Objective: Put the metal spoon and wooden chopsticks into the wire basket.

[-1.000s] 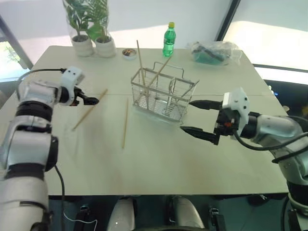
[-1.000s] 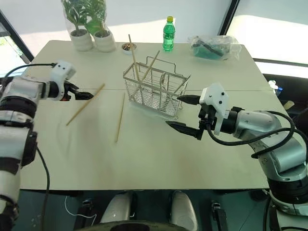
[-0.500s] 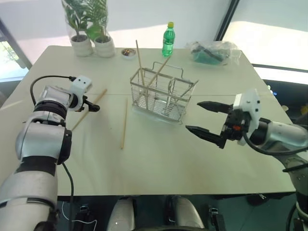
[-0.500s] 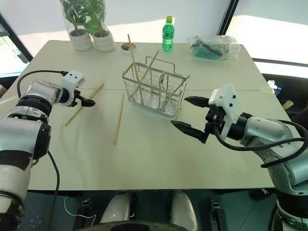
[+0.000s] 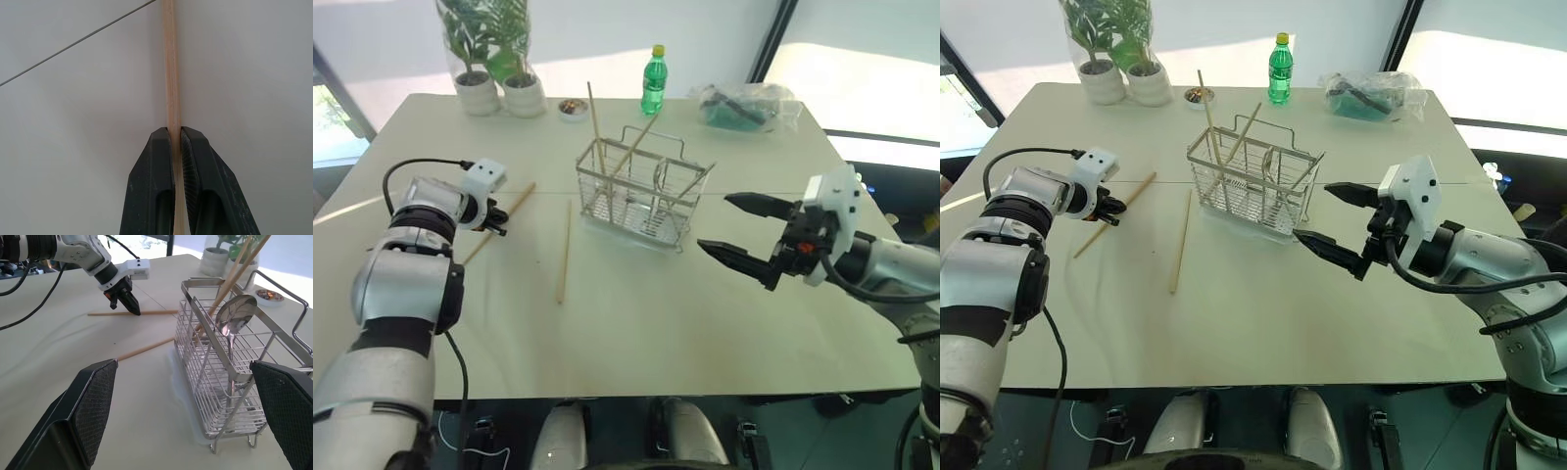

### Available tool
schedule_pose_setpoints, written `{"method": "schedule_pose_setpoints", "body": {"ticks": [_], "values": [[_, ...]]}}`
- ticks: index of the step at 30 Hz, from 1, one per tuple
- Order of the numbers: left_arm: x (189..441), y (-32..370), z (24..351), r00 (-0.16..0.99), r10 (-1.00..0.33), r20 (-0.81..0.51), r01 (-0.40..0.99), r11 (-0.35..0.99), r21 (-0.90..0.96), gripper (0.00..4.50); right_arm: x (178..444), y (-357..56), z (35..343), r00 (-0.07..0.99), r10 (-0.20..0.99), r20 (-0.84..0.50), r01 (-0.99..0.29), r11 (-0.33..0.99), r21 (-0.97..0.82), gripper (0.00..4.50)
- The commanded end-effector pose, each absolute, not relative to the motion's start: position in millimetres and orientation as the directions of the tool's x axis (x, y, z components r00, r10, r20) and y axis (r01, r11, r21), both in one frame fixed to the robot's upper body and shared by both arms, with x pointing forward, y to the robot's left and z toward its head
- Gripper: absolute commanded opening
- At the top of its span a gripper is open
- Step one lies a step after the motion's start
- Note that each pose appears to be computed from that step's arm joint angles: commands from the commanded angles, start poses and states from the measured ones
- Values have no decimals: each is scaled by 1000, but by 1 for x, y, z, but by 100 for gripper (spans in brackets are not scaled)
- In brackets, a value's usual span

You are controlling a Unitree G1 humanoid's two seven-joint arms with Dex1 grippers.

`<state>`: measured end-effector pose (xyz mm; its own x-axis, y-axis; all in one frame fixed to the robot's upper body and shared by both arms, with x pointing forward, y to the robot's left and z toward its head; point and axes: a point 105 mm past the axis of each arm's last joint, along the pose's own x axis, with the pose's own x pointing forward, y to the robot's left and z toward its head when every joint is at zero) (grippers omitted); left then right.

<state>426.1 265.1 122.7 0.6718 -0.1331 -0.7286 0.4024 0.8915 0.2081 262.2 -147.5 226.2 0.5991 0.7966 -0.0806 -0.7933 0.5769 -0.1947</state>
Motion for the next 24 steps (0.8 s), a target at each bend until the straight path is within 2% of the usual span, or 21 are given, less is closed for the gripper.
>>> {"method": "schedule_pose_setpoints", "body": {"ticks": [1, 6, 10, 13, 18, 20, 24], "values": [[425, 272, 126, 680, -115, -724, 380, 900, 214, 3, 262, -150, 238, 604, 795, -53, -783, 580, -224, 450], [432, 276, 142, 752, -128, -647, 302, 939, 166, 3, 261, -152, 233, 600, 796, -75, -788, 573, -225, 450], [448, 278, 199, 903, -179, -391, 247, 960, 129, 3, 255, -153, 229, 581, 807, -104, -804, 550, -228, 450], [450, 279, 254, 960, -261, -104, 269, 960, 74, 3, 253, -153, 230, 582, 807, -99, -803, 551, -227, 450], [436, 288, 319, 926, -292, 240, 321, 943, -91, 3, 254, -156, 229, 597, 797, -95, -792, 566, -226, 450], [425, 283, 353, 864, -309, 398, 370, 925, -85, 3, 254, -156, 229, 601, 795, -90, -790, 572, -223, 450], [411, 263, 410, 745, -301, 595, 450, 886, -115, 3, 254, -154, 229, 605, 792, -77, -785, 579, -220, 450]]}}
